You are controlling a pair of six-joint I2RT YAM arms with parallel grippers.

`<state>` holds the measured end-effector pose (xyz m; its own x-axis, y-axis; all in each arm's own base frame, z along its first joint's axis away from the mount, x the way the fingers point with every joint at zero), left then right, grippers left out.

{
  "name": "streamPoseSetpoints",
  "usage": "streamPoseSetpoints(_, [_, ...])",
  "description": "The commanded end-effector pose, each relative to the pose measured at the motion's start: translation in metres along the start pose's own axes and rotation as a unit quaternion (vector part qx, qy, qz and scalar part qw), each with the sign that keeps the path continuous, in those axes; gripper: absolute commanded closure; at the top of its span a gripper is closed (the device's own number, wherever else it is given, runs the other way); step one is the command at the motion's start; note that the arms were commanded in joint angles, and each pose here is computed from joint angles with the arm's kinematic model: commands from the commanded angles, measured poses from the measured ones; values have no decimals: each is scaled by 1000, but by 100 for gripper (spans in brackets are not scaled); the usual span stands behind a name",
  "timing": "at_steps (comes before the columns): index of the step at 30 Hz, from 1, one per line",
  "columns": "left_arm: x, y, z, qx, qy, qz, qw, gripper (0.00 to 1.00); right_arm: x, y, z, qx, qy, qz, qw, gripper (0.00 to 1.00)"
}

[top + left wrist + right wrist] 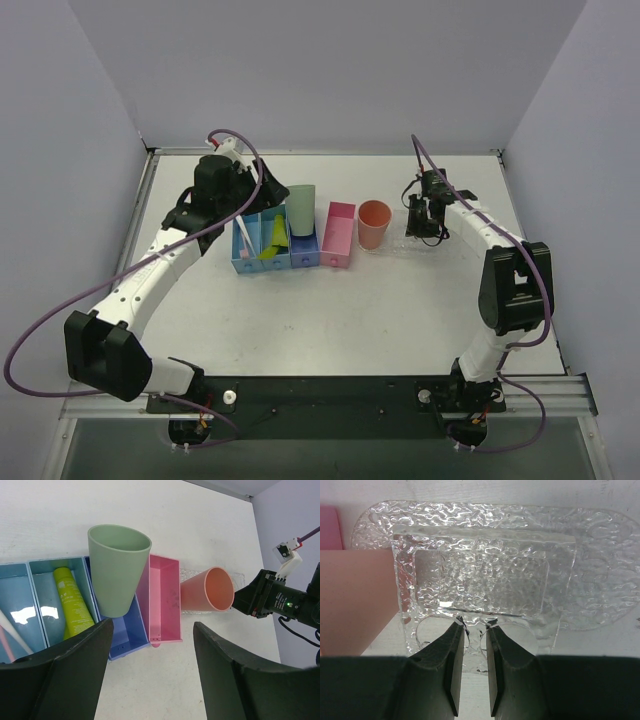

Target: Prepare toiletry sets of a toothbrush and toothpaste on the tray

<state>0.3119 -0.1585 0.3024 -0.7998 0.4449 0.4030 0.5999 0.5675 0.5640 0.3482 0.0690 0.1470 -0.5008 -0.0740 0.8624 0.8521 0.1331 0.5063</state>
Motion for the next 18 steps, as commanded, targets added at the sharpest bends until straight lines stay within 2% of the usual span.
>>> streamPoseSetpoints(1, [3,15,-16,-3,-37,-27,999,25,3,7,2,6,5,-4,1000,100])
streamPoseSetpoints(5, [0,15,-16,-1,-36,-24,999,25,3,7,1,6,3,-3,1000,100])
streamPoseSetpoints(18, [-4,16,-18,-6,-39,-16,999,25,13,18,2,4,2,-22,1000,69])
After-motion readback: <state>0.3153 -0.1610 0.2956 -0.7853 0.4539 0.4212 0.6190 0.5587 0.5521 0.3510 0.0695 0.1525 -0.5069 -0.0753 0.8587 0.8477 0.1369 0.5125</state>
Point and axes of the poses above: each gripper's point midway between its finger pads, its own x axis back along the fingers, its own z axis along the line the jaws close on, y = z × x, the point moved 9 cm from there along x, back along the fingers, and after that the axes turned 13 degrees about x, right-handed, at the moved point
